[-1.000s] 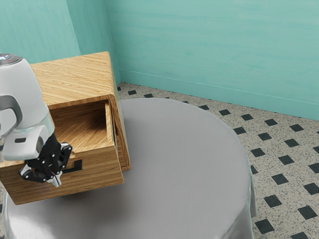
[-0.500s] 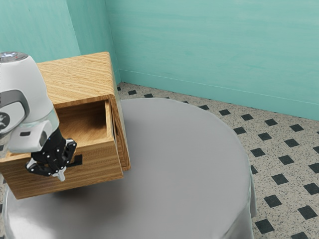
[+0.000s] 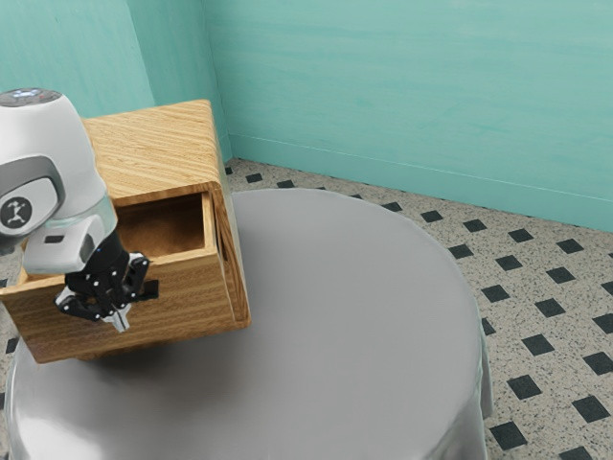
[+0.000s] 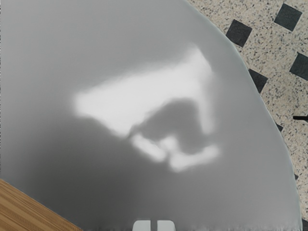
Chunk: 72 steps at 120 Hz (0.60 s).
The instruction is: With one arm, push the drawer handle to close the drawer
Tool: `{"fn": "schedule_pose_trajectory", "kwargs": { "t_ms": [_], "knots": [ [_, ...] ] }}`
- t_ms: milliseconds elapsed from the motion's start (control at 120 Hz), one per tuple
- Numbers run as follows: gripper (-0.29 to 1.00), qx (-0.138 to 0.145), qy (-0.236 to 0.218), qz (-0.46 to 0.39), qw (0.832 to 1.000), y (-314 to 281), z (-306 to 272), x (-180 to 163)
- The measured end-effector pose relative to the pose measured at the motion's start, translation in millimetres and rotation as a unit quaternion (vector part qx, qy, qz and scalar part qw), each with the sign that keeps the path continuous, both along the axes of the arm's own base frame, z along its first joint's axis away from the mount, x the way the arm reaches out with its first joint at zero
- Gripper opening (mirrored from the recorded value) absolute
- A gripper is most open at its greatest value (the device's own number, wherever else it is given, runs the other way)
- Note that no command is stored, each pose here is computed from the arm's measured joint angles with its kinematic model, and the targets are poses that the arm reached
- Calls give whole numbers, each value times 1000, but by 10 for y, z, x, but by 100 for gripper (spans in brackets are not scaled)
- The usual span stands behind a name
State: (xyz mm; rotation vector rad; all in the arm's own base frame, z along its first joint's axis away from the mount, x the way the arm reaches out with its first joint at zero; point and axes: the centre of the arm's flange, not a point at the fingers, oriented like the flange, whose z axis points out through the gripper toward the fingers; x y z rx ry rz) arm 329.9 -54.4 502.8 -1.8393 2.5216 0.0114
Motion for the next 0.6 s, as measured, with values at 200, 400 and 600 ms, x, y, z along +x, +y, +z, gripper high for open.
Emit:
{"fn": "schedule_pose_trajectory", "kwargs": {
  "t_ms": [200, 400, 600],
  "knots": [
    [-8, 3, -2, -7, 1000, 44, 46, 88],
    [-8, 1, -3, -4, 1000, 168, 79, 143],
    [-7, 2, -3, -3, 1000, 256, 107, 198]
  ]
}}
